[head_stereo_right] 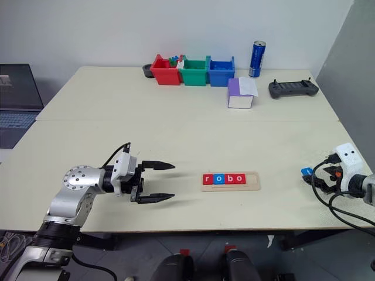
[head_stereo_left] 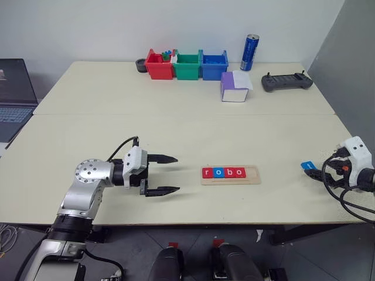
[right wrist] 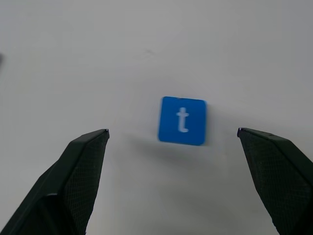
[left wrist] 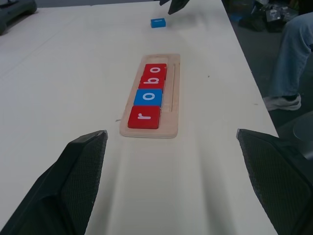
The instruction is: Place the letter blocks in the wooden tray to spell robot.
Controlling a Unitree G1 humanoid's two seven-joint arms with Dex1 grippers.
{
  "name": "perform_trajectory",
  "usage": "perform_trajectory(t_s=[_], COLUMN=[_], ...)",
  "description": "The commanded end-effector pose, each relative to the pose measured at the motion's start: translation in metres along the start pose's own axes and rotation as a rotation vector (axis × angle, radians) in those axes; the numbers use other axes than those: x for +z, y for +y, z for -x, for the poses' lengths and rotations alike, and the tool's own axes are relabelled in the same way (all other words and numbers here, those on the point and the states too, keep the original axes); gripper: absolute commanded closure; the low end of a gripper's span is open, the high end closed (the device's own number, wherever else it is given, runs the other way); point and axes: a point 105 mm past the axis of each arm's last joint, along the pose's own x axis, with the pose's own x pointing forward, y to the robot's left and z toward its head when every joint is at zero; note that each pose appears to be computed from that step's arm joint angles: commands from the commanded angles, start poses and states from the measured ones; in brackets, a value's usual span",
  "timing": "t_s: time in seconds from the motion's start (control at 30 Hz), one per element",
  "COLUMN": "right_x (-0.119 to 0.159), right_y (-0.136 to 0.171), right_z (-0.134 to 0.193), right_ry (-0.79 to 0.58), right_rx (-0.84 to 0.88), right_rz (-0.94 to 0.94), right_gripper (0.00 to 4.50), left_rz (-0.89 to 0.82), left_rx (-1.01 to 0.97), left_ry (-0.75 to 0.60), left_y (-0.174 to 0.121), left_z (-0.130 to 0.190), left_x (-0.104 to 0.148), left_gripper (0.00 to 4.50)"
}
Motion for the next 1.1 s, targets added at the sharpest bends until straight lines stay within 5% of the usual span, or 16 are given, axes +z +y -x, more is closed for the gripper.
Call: perform_trajectory(t_s=[0.03, 0.8, 0.93, 1.1], right_x=[0.013, -0.013, -0.014, -0.001], right_y=[-0.014, 0.013, 0.014, 0.015], right_z=[0.006, -0.026, -0.032, -0.025], right_ry=[-0.061, 0.005, -0.003, -0.03], right_rx=[-0.099, 0.002, -0.005, -0.018], right_rz=[-0.039, -0.064, -0.079, -0.067], right_gripper=[0.03, 0.03, 0.92, 2.64], left_rz=[-0.045, -0.051, -0.056, -0.059], left_rx=[-0.013, -0.013, -0.014, -0.012], left_ry=[-0.014, -0.005, -0.007, -0.002], left_y=[0.003, 0.001, 0.001, 0.004], left_z=[-0.002, 0.001, 0.0, 0.001], left_x=[0.008, 0.008, 0.01, 0.012], left_gripper=[0.0, 0.0, 0.0, 0.0])
